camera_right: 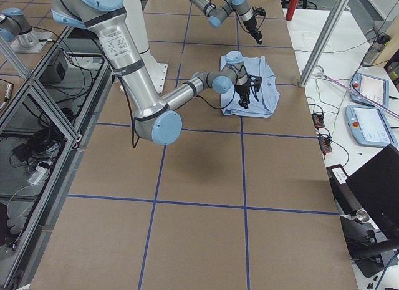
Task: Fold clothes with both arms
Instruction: 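Lay the hem down near the collar and open both grippers, then move the right gripper to the folded shirt's corner and grasp it, then drag the folded shirt toward the robot with the right gripper, then grasp the shirt's two side edges with left and right grippers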
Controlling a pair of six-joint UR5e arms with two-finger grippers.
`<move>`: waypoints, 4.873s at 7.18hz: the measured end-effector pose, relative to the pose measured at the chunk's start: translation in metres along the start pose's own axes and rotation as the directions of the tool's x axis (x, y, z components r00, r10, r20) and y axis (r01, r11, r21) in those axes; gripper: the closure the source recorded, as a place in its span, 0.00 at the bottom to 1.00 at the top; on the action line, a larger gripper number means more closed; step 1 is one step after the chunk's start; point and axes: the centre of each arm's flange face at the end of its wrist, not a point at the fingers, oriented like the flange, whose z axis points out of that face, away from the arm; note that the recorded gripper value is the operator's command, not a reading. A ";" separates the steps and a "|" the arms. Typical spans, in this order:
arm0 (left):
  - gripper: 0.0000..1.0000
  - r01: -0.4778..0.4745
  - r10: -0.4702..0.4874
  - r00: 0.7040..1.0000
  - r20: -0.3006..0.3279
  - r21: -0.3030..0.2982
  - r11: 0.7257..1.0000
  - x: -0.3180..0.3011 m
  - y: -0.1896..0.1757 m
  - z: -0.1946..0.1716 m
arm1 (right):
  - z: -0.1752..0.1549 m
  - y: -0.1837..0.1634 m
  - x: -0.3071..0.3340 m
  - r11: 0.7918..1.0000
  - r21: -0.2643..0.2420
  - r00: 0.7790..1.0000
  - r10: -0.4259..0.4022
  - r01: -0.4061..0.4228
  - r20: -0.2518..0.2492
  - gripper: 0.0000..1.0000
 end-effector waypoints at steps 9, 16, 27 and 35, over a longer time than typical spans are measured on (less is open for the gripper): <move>0.60 -0.001 0.001 1.000 0.009 0.001 1.000 -0.008 0.003 0.003 | 0.003 0.075 0.021 0.998 -0.034 0.998 0.060 -0.060 -0.004 0.46; 0.60 -0.002 0.002 1.000 0.012 0.000 1.000 -0.009 0.004 0.004 | 0.004 0.078 0.025 0.998 -0.004 0.998 0.056 -0.056 -0.009 1.00; 0.59 -0.003 0.001 0.999 -0.053 -0.031 1.000 0.015 0.013 -0.021 | -0.151 0.236 0.159 0.919 -0.387 0.997 0.068 -0.074 -0.030 0.89; 0.34 0.144 -0.168 0.986 -0.015 -0.445 0.884 -0.006 0.189 -0.123 | -0.184 0.278 0.147 0.876 -0.461 0.990 0.140 -0.141 -0.036 0.00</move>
